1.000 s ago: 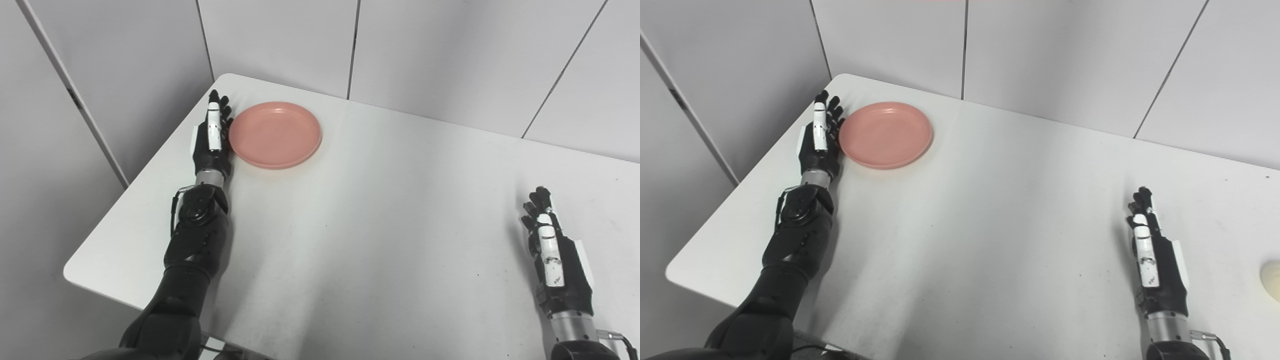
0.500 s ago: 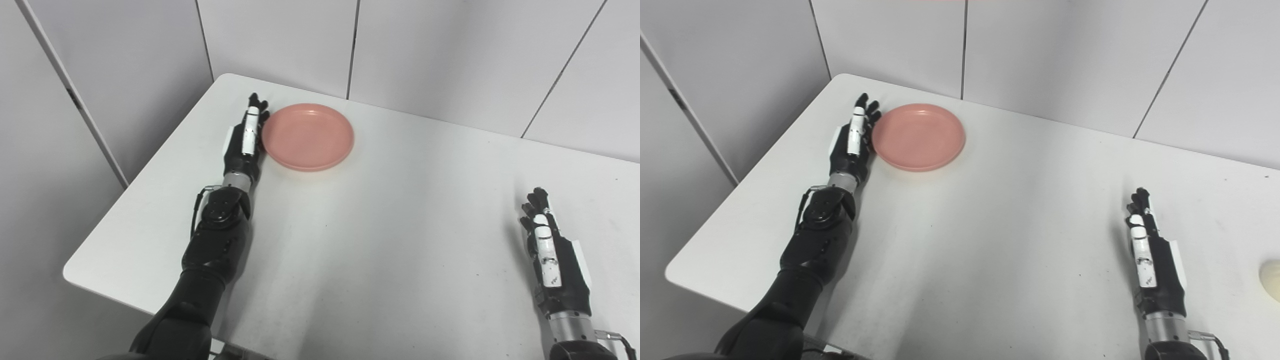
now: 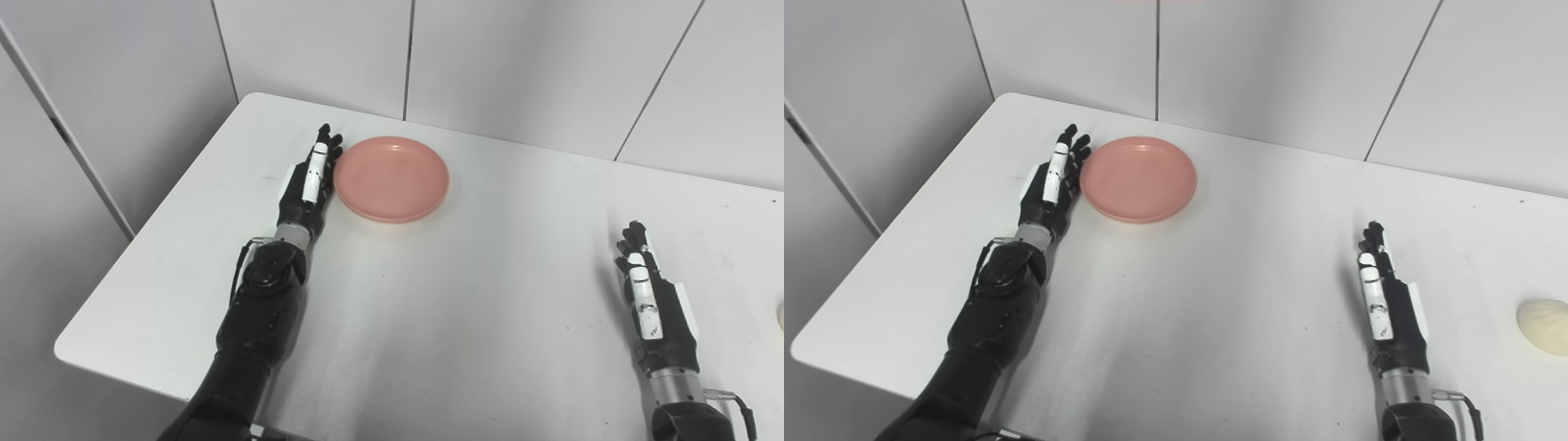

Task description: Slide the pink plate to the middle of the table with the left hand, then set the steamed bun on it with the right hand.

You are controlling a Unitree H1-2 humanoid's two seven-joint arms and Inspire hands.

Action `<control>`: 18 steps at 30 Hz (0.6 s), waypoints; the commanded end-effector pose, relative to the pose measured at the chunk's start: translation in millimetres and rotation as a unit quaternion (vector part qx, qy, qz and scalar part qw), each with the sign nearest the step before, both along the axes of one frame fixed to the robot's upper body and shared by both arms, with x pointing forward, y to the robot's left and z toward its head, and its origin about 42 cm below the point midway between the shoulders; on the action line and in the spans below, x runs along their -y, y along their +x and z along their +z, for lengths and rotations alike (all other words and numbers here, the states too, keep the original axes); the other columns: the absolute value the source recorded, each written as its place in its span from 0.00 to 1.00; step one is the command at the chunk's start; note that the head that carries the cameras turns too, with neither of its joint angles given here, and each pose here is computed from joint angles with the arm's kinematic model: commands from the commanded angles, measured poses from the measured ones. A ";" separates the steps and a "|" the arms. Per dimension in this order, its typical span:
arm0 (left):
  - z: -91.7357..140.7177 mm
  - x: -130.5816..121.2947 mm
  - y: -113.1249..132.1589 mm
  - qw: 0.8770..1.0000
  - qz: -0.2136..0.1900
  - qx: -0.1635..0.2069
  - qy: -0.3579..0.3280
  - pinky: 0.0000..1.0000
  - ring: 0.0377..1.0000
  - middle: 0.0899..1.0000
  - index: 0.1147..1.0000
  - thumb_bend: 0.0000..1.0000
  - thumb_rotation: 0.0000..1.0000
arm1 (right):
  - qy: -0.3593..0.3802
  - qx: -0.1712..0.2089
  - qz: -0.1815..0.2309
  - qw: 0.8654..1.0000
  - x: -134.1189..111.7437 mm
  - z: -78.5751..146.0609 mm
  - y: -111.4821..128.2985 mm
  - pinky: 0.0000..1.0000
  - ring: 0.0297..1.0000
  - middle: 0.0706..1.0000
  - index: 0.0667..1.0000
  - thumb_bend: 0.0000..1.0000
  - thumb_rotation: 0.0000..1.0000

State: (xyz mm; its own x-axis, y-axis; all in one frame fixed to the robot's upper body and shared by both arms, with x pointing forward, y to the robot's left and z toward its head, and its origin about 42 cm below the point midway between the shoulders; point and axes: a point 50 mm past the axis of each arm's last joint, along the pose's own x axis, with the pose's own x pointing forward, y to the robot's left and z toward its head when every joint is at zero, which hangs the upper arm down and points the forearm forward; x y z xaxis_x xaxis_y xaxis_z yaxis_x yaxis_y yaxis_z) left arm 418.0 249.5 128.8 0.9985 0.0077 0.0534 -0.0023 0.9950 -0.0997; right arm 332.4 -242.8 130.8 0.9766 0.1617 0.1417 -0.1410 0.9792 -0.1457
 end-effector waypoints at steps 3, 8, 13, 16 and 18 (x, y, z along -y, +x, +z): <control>-11.7 18.4 -6.5 0.998 -0.042 -0.037 -0.002 1.00 0.98 0.97 0.98 0.58 1.00 | 0.009 -0.022 -0.005 1.000 -11.0 -11.7 -7.9 1.00 1.00 1.00 1.00 0.18 1.00; -12.4 24.4 -9.9 0.997 -0.061 -0.038 0.001 1.00 0.97 0.97 0.98 0.58 1.00 | 0.006 -0.026 -0.008 1.000 -16.5 -11.5 -8.5 1.00 1.00 1.00 1.00 0.18 1.00; -15.4 29.0 -10.3 0.996 -0.080 -0.042 0.006 1.00 0.97 0.97 0.99 0.59 1.00 | 0.005 -0.027 -0.011 1.000 -21.4 -10.0 -8.3 1.00 1.00 1.00 1.00 0.19 1.00; -17.2 31.9 -10.9 0.995 -0.085 -0.046 0.007 0.98 0.95 0.96 0.97 0.59 1.00 | 0.006 -0.028 -0.012 1.000 -23.4 -9.3 -8.4 1.00 1.00 1.00 1.00 0.19 1.00; -17.6 33.7 -11.7 0.995 -0.089 -0.051 0.003 0.98 0.95 0.95 0.96 0.59 1.00 | 0.005 -0.030 -0.011 0.999 -24.6 -9.0 -8.5 1.00 1.00 1.00 1.00 0.19 1.00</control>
State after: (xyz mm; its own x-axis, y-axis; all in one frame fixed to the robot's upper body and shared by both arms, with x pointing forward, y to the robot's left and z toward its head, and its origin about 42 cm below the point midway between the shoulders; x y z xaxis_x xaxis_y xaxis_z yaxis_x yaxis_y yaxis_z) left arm 412.2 238.1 127.4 0.9962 -0.0731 0.0465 0.0766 0.9940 -0.0786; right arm 329.8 -224.8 129.2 0.9832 0.1413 0.1152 -0.1241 0.9816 -0.1452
